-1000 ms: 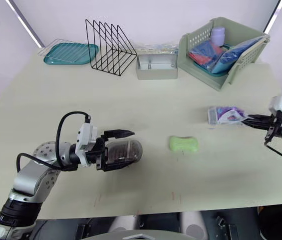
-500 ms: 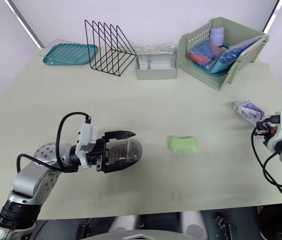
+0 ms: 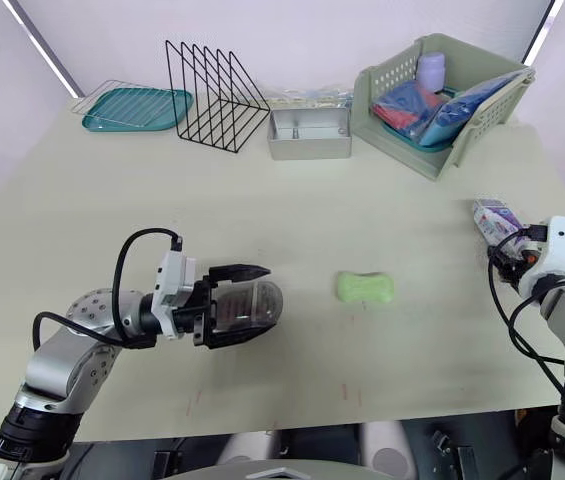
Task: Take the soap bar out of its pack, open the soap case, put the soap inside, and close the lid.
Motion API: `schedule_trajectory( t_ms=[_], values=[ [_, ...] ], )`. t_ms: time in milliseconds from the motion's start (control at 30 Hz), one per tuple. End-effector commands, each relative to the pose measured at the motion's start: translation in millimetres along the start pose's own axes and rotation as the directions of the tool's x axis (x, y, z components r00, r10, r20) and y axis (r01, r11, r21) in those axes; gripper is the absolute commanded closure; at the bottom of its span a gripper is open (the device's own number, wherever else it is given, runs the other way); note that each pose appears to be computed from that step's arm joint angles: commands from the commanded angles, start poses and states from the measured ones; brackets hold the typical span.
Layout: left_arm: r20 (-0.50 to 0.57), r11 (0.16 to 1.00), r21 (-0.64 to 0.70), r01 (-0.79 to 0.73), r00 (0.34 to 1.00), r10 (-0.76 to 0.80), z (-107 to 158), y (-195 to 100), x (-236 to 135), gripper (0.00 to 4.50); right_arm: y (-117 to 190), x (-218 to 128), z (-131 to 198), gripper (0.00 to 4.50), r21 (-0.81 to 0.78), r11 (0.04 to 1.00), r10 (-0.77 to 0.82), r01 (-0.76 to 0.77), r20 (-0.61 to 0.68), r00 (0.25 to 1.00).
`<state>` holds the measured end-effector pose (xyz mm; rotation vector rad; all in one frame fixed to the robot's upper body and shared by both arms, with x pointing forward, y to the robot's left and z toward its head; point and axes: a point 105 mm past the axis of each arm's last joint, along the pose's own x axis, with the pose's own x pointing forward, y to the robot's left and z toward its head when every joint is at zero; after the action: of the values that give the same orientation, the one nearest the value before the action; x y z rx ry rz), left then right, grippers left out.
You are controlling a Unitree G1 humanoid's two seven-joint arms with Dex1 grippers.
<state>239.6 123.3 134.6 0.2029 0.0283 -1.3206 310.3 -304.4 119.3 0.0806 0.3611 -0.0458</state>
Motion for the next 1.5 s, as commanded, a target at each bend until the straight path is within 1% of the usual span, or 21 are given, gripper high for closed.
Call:
schedule_trajectory(
  t_ms=[33,133,267,333,367,433,533,633,767,967,1033,1167,1233,1333,1400,1500],
  values=[
    [-0.004,0.999,0.054,0.002,1.000,-0.001,5,-2,-1,0.00,17,-11,32,0.02,-0.217,0.967,0.152,-0.132,0.083,0.985],
    [-0.011,0.998,0.061,0.004,1.000,-0.003,4,-1,-1,0.00,27,-16,53,0.02,-0.400,0.888,0.293,-0.229,0.108,0.950],
    [-0.018,0.997,0.071,0.005,1.000,-0.004,4,1,-1,0.00,34,-21,78,0.02,-0.541,0.787,0.441,-0.296,0.158,0.884],
    [-0.028,0.997,0.081,0.008,1.000,-0.006,3,3,-1,0.00,44,-27,84,0.02,-0.569,0.723,0.572,-0.392,0.173,0.802],
    [-0.034,0.996,0.088,0.010,0.999,-0.007,3,4,-1,0.00,53,-33,75,0.02,-0.592,0.653,0.654,-0.472,0.127,0.746],
    [-0.041,0.995,0.096,0.012,0.999,-0.008,3,6,-1,0.00,66,-43,56,0.02,-0.597,0.537,0.764,-0.597,0.044,0.644],
    [-0.047,0.995,0.100,0.012,0.999,-0.007,3,7,-2,0.00,77,-56,28,0.02,-0.582,0.383,0.856,-0.717,-0.067,0.512],
    [-0.051,0.995,0.101,0.011,0.999,-0.006,2,8,-3,0.00,82,-65,9,0.02,-0.575,0.276,0.894,-0.770,-0.141,0.425],
    [-0.057,0.995,0.098,0.014,0.998,-0.008,1,7,-3,0.00,86,-71,-12,0.02,-0.556,0.190,0.922,-0.809,-0.183,0.342],
    [-0.088,0.993,0.120,0.022,0.996,-0.012,-2,7,-5,0.00,85,-75,-28,0.02,-0.551,0.123,0.950,-0.825,-0.174,0.259],
    [-0.099,0.991,0.133,0.020,0.995,-0.007,-2,10,-7,0.00,86,-75,-32,0.02,-0.558,0.109,0.954,-0.823,-0.174,0.244],
    [-0.133,0.987,0.161,0.022,0.991,-0.001,-2,16,-14,0.00,89,-72,-31,0.02,-0.561,0.125,0.956,-0.818,-0.153,0.251],
    [-0.176,0.983,0.176,0.048,0.984,-0.017,-3,16,-19,0.00,90,-71,-31,0.02,-0.561,0.124,0.955,-0.818,-0.155,0.251],
    [-0.225,0.986,0.149,0.079,0.973,-0.043,-4,16,-28,0.00,91,-71,-30,0.02,-0.558,0.123,0.955,-0.820,-0.159,0.252],
    [-0.280,0.983,0.153,0.103,0.958,-0.056,-6,16,-36,0.00,91,-71,-30,0.02,-0.556,0.122,0.955,-0.822,-0.162,0.250],
    [-0.330,0.979,0.173,0.107,0.943,-0.045,-7,21,-45,0.00,92,-71,-32,0.02,-0.550,0.115,0.954,-0.827,-0.169,0.246]
  ],
)
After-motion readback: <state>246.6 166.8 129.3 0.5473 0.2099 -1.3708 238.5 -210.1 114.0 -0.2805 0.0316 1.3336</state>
